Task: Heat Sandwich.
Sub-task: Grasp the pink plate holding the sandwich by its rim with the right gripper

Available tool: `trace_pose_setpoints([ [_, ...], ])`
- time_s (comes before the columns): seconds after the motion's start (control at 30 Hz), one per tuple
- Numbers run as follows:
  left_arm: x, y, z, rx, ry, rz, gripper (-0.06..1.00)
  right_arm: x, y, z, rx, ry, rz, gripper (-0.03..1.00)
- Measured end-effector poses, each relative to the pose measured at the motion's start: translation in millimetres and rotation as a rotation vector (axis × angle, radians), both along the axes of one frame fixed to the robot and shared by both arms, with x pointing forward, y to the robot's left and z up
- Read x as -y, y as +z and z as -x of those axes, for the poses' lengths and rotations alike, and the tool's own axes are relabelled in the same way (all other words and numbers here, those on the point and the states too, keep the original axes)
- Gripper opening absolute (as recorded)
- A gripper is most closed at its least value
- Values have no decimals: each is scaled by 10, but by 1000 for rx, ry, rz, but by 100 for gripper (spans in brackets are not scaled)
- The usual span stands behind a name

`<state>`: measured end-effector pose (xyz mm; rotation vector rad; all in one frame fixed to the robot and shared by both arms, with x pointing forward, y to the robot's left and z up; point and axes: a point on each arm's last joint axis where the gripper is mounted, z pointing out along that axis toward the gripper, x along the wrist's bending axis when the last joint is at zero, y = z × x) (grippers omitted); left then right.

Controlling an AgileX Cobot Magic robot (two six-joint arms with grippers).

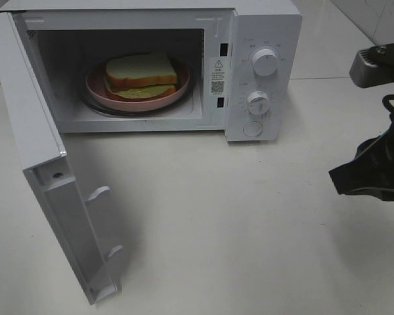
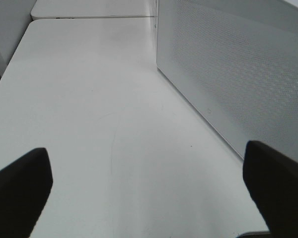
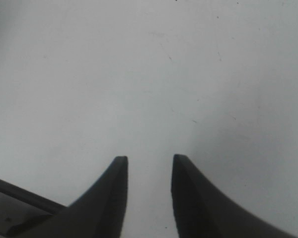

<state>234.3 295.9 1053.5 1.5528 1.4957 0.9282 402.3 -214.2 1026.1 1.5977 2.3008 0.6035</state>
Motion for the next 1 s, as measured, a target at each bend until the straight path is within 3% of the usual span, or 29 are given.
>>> trace_pose_setpoints([
  [0.1,0,0,0,0,0,0,99,1,25,2,31,106,50,57],
  [0.13,0,0,0,0,0,0,99,1,25,2,31,106,50,57],
  [0.27,0,0,0,0,0,0,99,1,25,2,63,261,131,77],
  [0.37,0,0,0,0,0,0,99,1,25,1,79,337,171,81],
  [0.4,0,0,0,0,0,0,99,2,25,1,99,430,220,82],
  [0.93,0,0,0,0,0,0,99,4,28,-6,204,908,476,82],
  [1.0,0,0,0,0,0,0,99,9,29,-9,226,1012,538,82],
])
